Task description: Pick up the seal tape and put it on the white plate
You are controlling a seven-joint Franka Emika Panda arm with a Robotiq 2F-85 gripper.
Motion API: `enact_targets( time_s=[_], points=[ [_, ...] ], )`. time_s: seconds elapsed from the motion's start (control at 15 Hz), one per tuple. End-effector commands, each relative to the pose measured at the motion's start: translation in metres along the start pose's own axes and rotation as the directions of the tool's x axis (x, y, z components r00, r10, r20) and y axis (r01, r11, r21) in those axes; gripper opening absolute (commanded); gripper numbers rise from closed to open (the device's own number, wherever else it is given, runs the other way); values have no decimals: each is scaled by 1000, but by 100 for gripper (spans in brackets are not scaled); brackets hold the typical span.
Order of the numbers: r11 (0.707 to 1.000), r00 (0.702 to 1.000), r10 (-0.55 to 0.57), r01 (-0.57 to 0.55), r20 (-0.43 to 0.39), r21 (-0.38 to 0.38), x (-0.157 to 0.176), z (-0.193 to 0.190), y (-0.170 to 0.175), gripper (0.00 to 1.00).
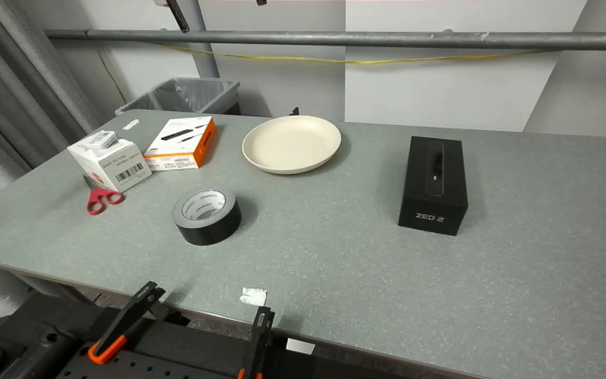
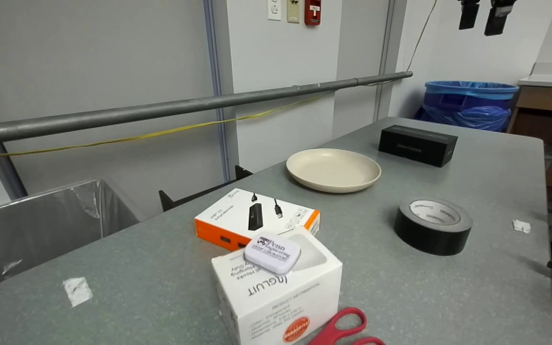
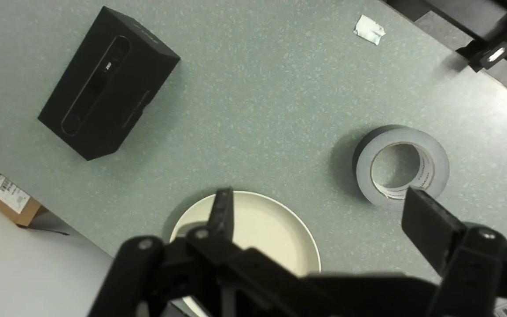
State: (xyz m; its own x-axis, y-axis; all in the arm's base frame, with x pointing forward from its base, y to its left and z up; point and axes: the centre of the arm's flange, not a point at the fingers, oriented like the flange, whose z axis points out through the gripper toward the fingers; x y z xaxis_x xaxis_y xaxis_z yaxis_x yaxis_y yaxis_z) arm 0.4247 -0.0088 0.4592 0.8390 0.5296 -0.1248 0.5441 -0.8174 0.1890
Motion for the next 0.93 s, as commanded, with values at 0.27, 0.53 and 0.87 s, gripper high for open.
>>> enact_targets(
  time_s=[0.27, 0.53, 0.87],
  points=[
    [993, 1000, -31, 31, -3, 115, 7, 53, -1, 100],
    [975, 999, 39, -31, -31, 221, 11, 102, -17, 100],
    [966, 996, 92, -84, -22, 243, 33, 154, -41, 100]
  ],
)
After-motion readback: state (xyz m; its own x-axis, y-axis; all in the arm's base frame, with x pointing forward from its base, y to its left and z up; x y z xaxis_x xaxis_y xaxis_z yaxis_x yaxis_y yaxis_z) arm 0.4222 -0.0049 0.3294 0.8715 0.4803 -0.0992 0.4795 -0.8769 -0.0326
